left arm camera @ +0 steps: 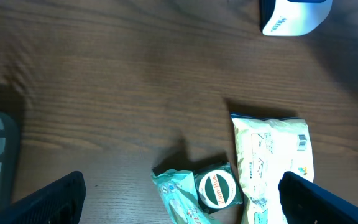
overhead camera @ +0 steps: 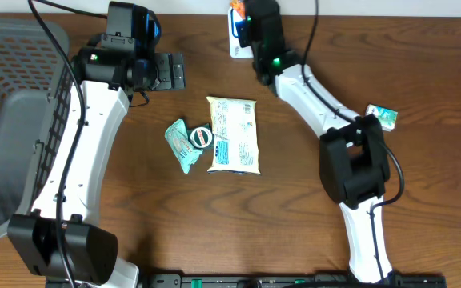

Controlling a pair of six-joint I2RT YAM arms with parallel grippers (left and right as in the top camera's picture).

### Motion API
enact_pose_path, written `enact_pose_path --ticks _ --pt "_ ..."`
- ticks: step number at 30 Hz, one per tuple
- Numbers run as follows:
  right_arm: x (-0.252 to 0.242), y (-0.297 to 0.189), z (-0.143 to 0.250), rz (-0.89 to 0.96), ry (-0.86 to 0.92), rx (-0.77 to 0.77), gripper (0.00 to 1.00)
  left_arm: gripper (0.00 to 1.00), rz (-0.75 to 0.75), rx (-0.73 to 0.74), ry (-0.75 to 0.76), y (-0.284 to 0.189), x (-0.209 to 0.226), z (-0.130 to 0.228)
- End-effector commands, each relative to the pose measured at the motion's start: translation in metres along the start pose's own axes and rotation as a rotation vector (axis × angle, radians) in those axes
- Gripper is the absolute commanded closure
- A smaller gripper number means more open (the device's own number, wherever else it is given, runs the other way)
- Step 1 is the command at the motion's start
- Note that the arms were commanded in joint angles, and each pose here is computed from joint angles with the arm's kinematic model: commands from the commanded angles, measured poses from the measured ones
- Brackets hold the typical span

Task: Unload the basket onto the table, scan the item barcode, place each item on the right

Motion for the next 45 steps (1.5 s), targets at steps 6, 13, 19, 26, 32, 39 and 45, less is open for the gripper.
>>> enact_pose_path --ticks 6,13,19,26,32,39,45 --pt "-0.01 0.012 0.015 0.153 -0.355 0.007 0.99 0.02 -0.006 -0.013 -0.006 -0.005 0.001 -0.002" --pt "-0.012 0.013 0.018 0.154 -0.358 0.017 0.99 0.02 -0.006 -0.013 -0.006 -0.005 0.001 -0.002" --pt "-0.013 0.007 0.008 0.15 -0.273 0.004 0.99 0.02 -0.006 -0.013 -0.006 -0.005 0.001 -0.002" --pt "-0.026 -0.042 -0.043 -0.028 -0.057 0.063 0.99 0.03 -0.006 -0.013 -0.006 -0.005 0.001 -0.002" --pt "-0.078 -0.116 -0.071 -0.07 0.22 0.266 0.99 0.02 -0.006 -0.013 -0.006 -0.005 0.001 -0.002" --pt "-0.161 -0.18 -0.035 0.159 0.426 0.609 0.99 0.02 -0.006 -0.013 -0.006 -0.005 0.001 -0.002" --pt "-0.21 -0.2 0.015 0.329 0.534 0.865 0.99 0.02 -0.006 -0.013 -0.006 -0.005 0.001 -0.002"
Point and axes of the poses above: each gripper's point midway between its finger pads, its own y axis out along the fingers, its own x axis along the line the jaws close on, z = x × y, the point moved 7 cm from there along -y, back along the fingers, and after that the axes turned 10 degrees about y, right-handed, at the moved point
